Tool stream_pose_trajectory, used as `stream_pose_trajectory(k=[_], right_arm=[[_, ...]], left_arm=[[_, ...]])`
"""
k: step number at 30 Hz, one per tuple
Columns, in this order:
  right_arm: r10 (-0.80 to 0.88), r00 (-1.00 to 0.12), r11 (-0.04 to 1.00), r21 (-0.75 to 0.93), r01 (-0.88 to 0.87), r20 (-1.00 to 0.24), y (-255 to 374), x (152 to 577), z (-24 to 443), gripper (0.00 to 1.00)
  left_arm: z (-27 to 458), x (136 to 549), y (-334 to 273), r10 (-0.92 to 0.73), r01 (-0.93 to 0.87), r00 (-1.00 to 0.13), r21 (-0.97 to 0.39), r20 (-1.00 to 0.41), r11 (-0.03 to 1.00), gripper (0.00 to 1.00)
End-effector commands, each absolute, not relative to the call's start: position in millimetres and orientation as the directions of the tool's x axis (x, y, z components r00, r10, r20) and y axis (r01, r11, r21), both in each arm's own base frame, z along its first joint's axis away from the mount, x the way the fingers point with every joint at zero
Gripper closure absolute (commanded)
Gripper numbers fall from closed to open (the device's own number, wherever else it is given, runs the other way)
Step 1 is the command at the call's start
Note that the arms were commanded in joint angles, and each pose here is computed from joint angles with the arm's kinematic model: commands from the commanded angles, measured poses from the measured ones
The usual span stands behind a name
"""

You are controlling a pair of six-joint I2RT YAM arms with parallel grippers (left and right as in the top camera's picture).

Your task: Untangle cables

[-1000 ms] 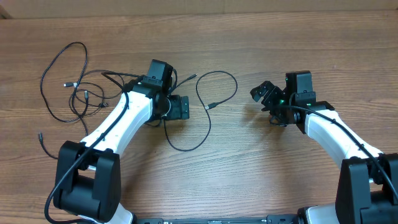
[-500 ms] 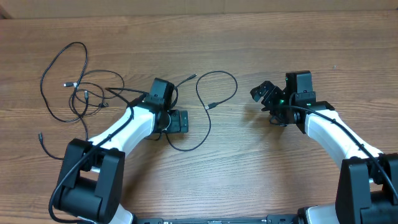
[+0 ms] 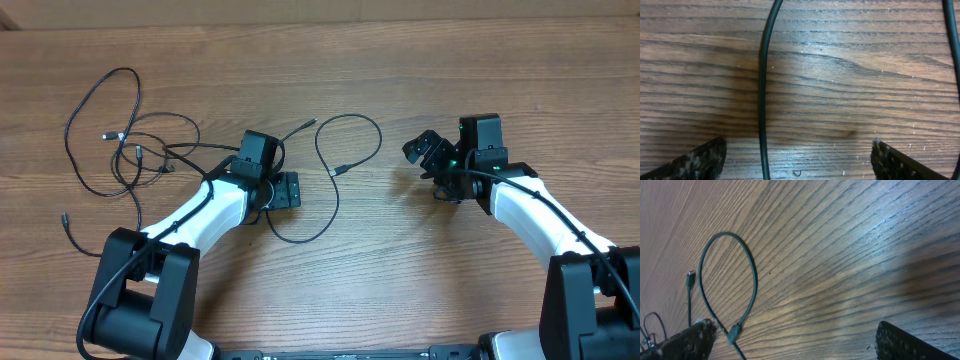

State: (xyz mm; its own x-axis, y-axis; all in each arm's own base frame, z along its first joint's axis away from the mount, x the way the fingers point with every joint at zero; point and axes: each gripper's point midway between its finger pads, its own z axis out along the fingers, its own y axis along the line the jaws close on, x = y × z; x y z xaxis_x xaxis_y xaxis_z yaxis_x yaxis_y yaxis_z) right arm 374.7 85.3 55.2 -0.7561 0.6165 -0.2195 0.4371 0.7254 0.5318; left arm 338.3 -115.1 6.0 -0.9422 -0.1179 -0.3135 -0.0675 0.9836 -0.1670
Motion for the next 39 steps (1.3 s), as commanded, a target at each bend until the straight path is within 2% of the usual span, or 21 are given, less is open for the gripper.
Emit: stream_pose_trajectory(k=[1, 39], right_arm=[[0.619, -0.756, 0.722, 0.533, 0.441, -0.212, 85.4, 374.3, 52.4, 0.0], [0.619, -0.756, 0.722, 0.533, 0.441, -0.212, 85.4, 374.2, 52.3, 0.0]], left_arm=[[-13.9, 317.8, -113.2, -0.126, -0.088, -0.963, -0.162, -0.239, 0.983, 0.09], [-13.9, 317.9, -113.3, -0.126, -0.089, -0.963, -0.163, -0.239, 0.983, 0.09]])
